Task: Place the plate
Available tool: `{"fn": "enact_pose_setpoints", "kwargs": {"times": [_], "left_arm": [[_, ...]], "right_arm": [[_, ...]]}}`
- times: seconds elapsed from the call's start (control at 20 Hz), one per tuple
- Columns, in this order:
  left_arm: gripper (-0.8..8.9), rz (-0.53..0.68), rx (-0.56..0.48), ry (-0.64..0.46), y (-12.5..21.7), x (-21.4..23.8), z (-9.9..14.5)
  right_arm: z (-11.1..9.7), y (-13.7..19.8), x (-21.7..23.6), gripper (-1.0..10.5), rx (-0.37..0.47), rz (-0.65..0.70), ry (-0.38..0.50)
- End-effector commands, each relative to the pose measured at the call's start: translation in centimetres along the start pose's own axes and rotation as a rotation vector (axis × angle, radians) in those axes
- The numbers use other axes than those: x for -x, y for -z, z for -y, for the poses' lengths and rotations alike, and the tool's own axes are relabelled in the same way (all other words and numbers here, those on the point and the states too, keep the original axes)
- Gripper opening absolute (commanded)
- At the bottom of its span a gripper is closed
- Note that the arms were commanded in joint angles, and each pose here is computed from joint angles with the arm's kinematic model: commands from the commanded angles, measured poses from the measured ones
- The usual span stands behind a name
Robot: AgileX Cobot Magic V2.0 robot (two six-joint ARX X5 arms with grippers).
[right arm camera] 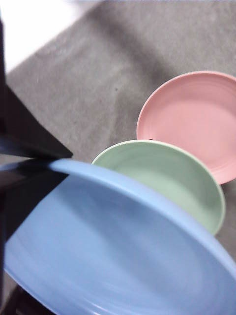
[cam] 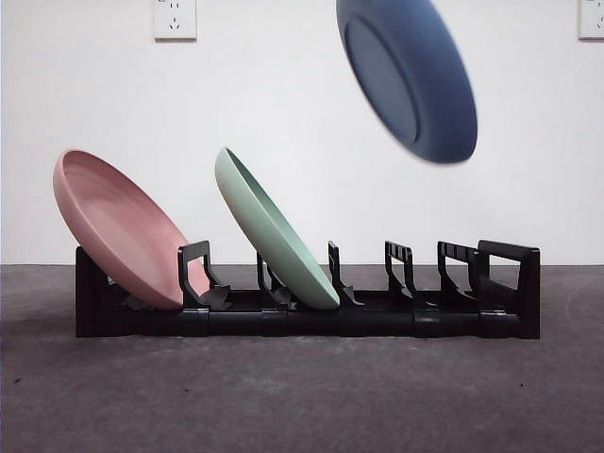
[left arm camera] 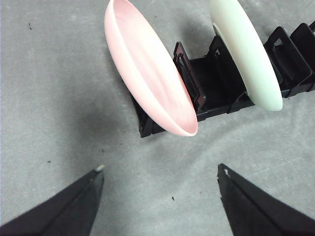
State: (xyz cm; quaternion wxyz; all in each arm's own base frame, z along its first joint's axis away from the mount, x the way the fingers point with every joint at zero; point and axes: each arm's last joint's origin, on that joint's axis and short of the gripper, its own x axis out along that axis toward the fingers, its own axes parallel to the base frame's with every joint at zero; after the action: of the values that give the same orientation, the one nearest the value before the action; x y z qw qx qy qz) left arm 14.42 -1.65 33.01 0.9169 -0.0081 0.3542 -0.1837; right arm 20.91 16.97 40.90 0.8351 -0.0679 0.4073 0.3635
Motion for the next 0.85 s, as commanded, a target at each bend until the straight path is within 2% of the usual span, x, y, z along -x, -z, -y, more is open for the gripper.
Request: {"fn": "enact_pose_setpoints", "kwargs": {"times": [0.05,0.25,0.4,0.5,0.7,0.85], "left_arm": [[3.71,0.022,-0.001,0.003,-0.6,0.4,0.1],[3.71,0.024,-0.002,0.003,-0.6,0.4,0.1],[3.71,0.024,-0.002,0.003,-0.6,0.4,0.1],[3.71,0.024,-0.002,0.003,-0.6,0.4,0.1],[3.71,0.024,-0.002,0.003,-0.6,0.4,0.1],[3.71,0.023,-0.001,0.003,-0.6,0.4,0.1]], "right_arm": [[-2.0,1.7,-0.1,0.1,0.099,0.065,0.059],[-5.4,7.5,-1.5,0.1,0.235,0.182,0.048],[-7.6,11.8,-2.7,0.1,0.365,0.176,0.107],[-9.2,14.9,-3.8,0.1,0.488,0.138,0.143],[-11.7,20.1,-5.1,0.1,0.709,0.049,0.056],[-12.4,22.4,-5.4,0.1,0.792,0.011,0.004]]}}
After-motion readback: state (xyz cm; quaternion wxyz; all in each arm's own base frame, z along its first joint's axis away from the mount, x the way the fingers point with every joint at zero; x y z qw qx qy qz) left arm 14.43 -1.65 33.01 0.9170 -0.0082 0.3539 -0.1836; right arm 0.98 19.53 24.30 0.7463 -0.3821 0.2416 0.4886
